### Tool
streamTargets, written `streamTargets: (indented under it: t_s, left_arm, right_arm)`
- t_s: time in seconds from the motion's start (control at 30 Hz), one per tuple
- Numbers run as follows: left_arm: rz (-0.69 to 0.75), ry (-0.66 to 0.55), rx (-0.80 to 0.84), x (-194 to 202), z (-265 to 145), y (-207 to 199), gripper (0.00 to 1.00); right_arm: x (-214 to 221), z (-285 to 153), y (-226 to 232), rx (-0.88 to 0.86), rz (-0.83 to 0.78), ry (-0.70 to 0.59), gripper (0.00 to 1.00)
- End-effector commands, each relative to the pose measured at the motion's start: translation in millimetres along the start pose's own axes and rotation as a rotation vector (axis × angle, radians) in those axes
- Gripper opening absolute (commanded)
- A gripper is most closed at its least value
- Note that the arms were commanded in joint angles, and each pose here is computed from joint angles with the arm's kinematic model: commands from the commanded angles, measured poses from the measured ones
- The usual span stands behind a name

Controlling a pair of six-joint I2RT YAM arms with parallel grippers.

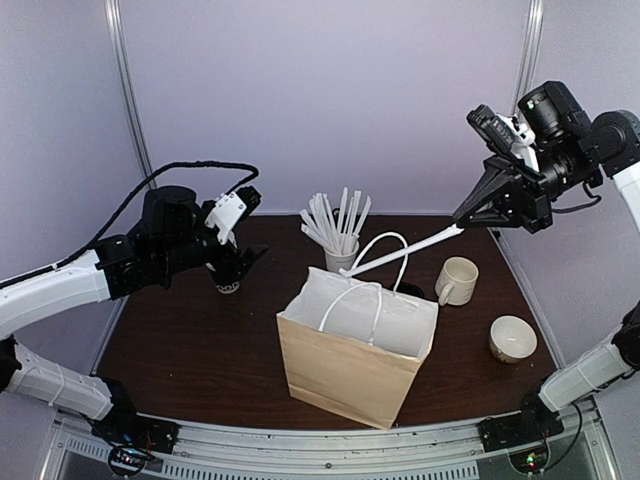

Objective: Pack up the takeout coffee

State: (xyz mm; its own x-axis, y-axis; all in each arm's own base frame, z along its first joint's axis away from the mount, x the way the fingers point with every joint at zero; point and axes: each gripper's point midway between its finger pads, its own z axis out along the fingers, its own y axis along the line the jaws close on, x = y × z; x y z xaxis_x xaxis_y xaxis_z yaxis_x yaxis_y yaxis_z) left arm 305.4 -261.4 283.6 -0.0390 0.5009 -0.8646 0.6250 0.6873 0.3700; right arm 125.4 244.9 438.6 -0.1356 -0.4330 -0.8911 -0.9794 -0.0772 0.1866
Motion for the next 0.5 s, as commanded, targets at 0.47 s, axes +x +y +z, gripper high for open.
streamTargets:
  t_s: [0.47]
  left_arm:
    - [-0.001, -0.057, -0.009, -15.7, -2.6, 5.4, 0.93]
  right_arm:
    - [5.1, 5.8, 8.0, -0.044, 0.000, 0.026, 0.00]
